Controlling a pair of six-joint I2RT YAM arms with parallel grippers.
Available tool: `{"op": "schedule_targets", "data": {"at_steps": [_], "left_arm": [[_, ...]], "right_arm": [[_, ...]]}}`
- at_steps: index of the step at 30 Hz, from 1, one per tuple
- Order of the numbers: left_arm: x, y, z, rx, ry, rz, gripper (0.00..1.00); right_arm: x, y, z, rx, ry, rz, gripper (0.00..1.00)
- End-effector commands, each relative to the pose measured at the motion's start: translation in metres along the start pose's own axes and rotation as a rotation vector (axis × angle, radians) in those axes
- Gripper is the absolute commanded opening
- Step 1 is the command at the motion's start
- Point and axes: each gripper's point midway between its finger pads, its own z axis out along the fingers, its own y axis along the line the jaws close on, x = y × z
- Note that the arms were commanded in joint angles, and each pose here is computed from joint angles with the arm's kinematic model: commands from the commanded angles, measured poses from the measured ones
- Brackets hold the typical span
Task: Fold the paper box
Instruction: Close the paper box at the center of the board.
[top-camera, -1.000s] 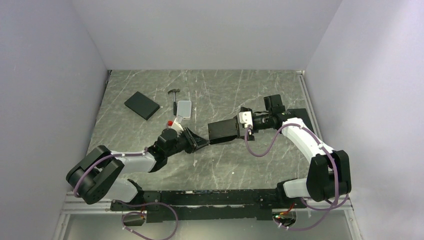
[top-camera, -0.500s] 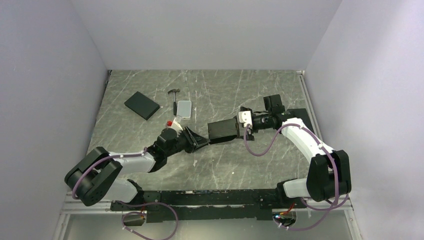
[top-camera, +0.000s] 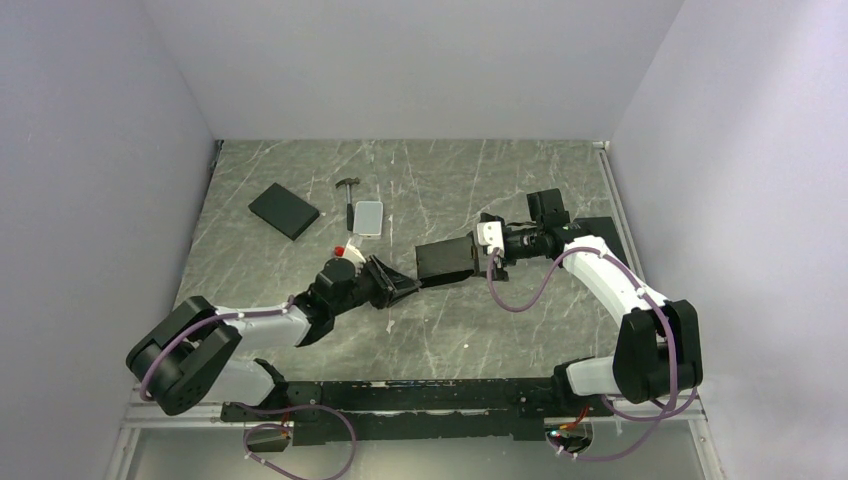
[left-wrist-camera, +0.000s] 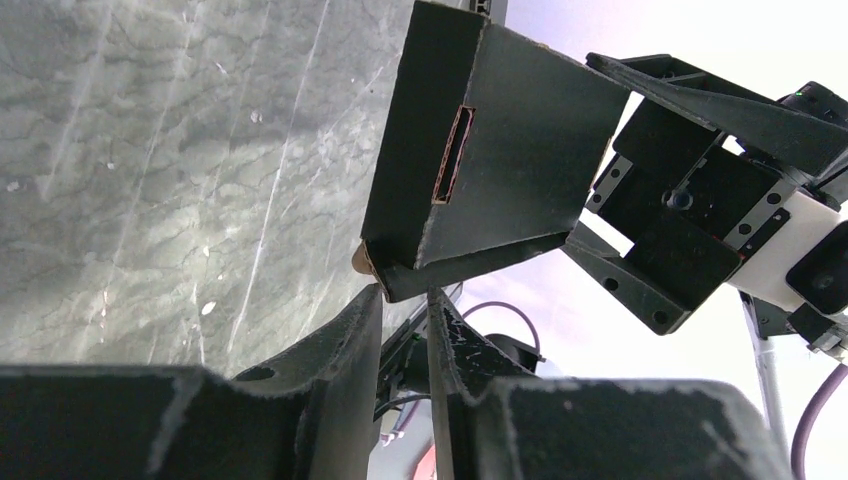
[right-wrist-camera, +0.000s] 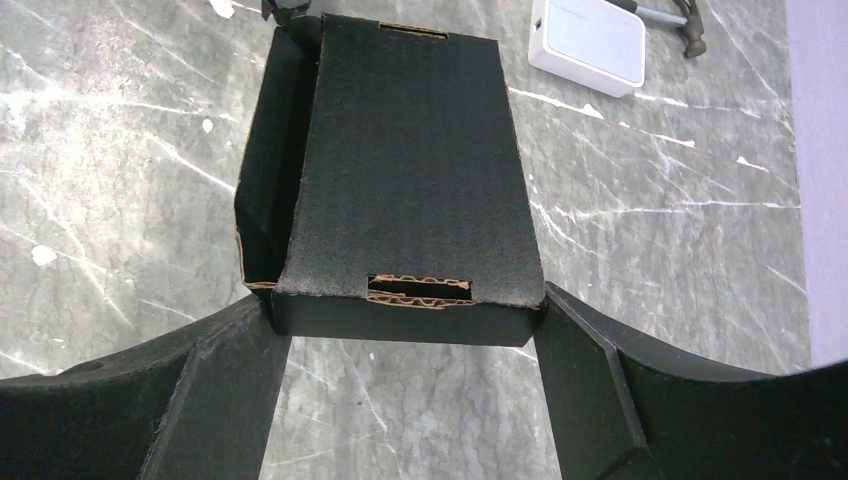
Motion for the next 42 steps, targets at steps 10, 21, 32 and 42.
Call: {"op": "schedule_targets", "data": {"at_steps": [10,21,32,42], "left_arm": [[0.003,-0.001,-0.006,-0.051,-0.007,-0.045,0.37],[0.004,-0.011,0.008,0.039,0.008,-0.076,0.31],[0.001,-0.003,0.007,-0.007,-0.017,-0.070,0.27],[-0.002,0.001,0.008,-0.037,-0.024,-0.026,0.05]], "right_arm": [[-0.008,-0.004,0.003,0.003,-0.038,-0.034,0.00],[-0.009,-0.002,0.003,-0.003,-0.044,-0.033,0.00],[-0.012,0.001,0.004,-0.014,-0.055,-0.035,0.00],[-0.010,0.001,0.004,-0.015,-0.049,-0.034,0.00]]}}
